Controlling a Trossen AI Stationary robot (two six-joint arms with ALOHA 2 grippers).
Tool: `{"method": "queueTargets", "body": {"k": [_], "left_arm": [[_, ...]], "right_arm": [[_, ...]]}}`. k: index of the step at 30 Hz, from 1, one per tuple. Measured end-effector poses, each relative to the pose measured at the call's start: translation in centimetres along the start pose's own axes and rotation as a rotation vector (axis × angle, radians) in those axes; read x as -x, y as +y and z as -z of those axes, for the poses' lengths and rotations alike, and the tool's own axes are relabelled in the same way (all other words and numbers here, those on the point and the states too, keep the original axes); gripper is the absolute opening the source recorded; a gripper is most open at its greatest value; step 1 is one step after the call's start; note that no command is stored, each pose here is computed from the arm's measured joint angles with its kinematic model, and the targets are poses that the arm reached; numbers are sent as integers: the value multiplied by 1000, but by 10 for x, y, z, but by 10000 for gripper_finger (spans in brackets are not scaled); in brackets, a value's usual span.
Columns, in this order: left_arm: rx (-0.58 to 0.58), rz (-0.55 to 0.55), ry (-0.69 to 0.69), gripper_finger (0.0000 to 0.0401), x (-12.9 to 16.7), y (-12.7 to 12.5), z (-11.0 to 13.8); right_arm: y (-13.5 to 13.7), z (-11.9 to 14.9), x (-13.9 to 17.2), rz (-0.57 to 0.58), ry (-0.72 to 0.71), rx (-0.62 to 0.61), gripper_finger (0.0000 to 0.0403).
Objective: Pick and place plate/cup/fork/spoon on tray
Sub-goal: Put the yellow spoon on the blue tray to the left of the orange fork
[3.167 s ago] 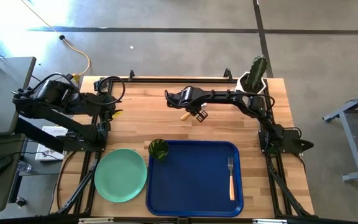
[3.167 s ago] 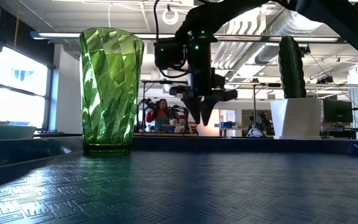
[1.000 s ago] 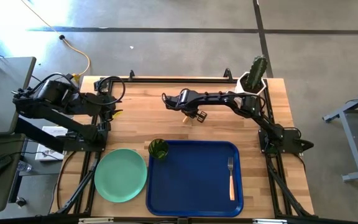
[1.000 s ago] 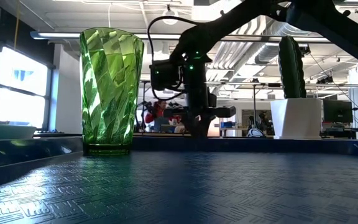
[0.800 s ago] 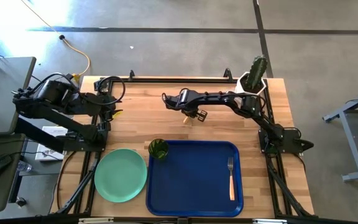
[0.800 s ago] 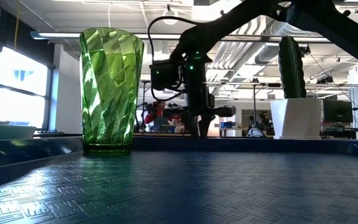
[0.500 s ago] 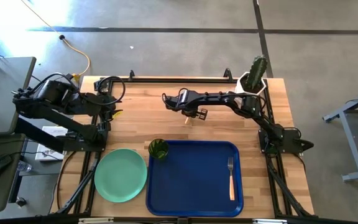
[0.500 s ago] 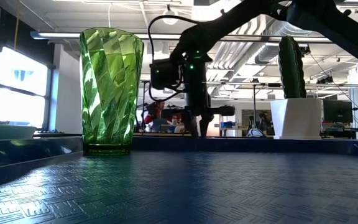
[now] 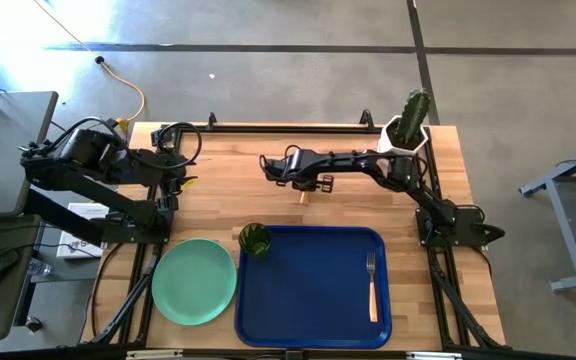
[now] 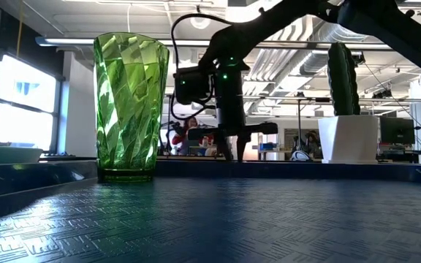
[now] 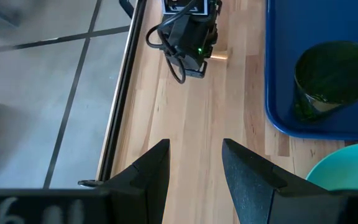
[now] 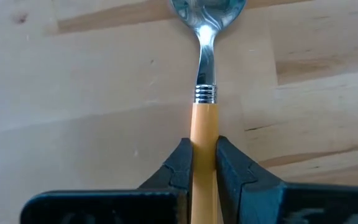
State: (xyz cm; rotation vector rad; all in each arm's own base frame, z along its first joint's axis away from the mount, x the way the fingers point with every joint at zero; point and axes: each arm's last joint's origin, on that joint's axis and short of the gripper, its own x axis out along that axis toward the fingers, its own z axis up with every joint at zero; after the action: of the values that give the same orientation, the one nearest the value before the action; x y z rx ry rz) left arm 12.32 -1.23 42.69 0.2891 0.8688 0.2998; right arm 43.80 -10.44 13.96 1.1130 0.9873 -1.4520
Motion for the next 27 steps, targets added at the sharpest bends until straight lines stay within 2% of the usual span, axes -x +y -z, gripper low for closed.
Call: {"method": "queueTargets", "body": {"k": [9, 22, 27], "left_arm": [[0, 0, 2, 135, 0, 0, 0], [0, 0, 2, 135, 0, 0, 0], [0, 0, 1, 135, 0, 0, 0]], "right_arm": [[-4, 13, 11, 13, -23, 66, 20], [-20, 25, 50, 37, -125, 147, 20], [-26, 33, 71, 3, -179, 175, 20]]}}
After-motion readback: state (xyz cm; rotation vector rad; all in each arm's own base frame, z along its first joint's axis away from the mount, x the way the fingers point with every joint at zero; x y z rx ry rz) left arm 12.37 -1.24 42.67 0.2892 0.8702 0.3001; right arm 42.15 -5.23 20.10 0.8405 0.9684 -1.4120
